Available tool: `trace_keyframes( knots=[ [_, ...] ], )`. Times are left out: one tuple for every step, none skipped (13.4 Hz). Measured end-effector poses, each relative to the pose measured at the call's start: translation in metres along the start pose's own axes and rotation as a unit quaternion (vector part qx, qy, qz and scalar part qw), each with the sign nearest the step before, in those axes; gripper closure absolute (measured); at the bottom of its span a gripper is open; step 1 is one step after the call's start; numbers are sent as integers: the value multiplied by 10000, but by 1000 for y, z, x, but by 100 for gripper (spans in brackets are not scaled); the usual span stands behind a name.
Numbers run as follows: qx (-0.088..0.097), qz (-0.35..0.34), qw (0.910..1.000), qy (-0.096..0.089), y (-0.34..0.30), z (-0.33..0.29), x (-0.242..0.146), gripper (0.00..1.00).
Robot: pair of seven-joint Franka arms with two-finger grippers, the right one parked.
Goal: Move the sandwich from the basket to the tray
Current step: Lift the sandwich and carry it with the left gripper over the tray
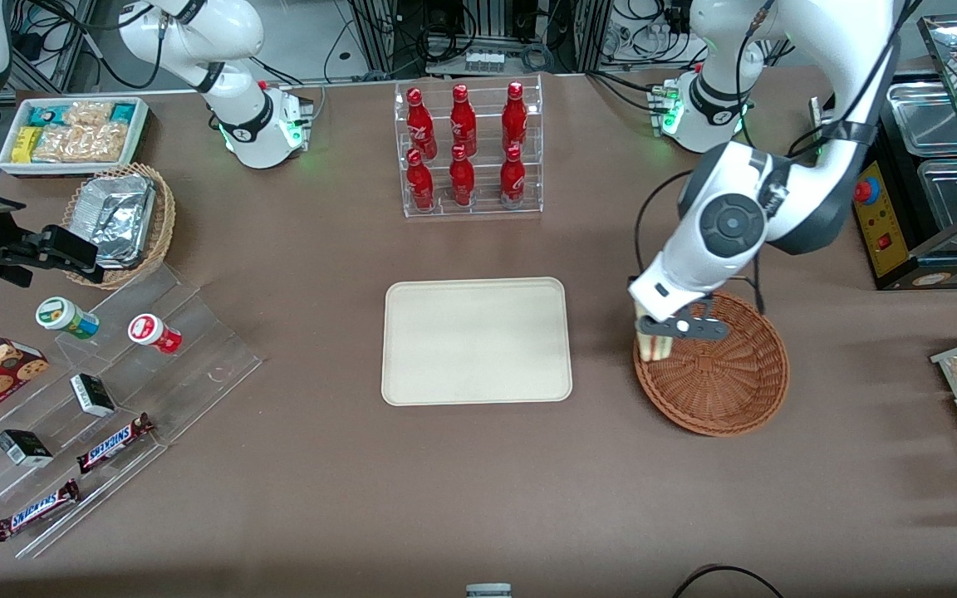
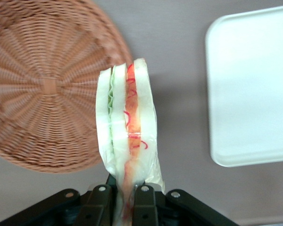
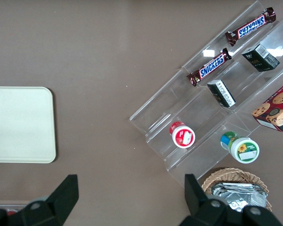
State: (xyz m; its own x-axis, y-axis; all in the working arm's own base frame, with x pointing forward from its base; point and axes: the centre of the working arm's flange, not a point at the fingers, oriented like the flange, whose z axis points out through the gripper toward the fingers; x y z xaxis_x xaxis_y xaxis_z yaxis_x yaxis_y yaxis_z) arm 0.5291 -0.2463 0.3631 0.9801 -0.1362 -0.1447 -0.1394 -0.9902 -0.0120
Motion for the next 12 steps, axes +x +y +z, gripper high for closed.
trace_keyframes(
  knots=[
    [-45, 80, 10000, -10, 12, -3, -2, 84],
    [-71, 152, 9999, -10, 23, -4, -4, 84],
    [-96, 221, 9997, -24, 32, -3, -6, 84],
    [-131, 287, 9995, -44, 42, -2, -7, 84],
    [-185, 334, 9993, -54, 53, -1, -7, 84],
    [-244, 379, 9990, -63, 65, -1, -7, 84],
    [-293, 464, 9985, -68, 77, -1, -7, 84],
    [-326, 548, 9979, -76, 92, 0, -8, 84],
    [-329, 600, 9976, -69, 107, 2, -9, 84],
    [-310, 623, 9976, -36, 121, 3, -8, 84],
    [-277, 639, 9976, 10, 135, 4, -6, 84],
    [-221, 639, 9977, 54, 147, 9, -3, 84]
  ],
)
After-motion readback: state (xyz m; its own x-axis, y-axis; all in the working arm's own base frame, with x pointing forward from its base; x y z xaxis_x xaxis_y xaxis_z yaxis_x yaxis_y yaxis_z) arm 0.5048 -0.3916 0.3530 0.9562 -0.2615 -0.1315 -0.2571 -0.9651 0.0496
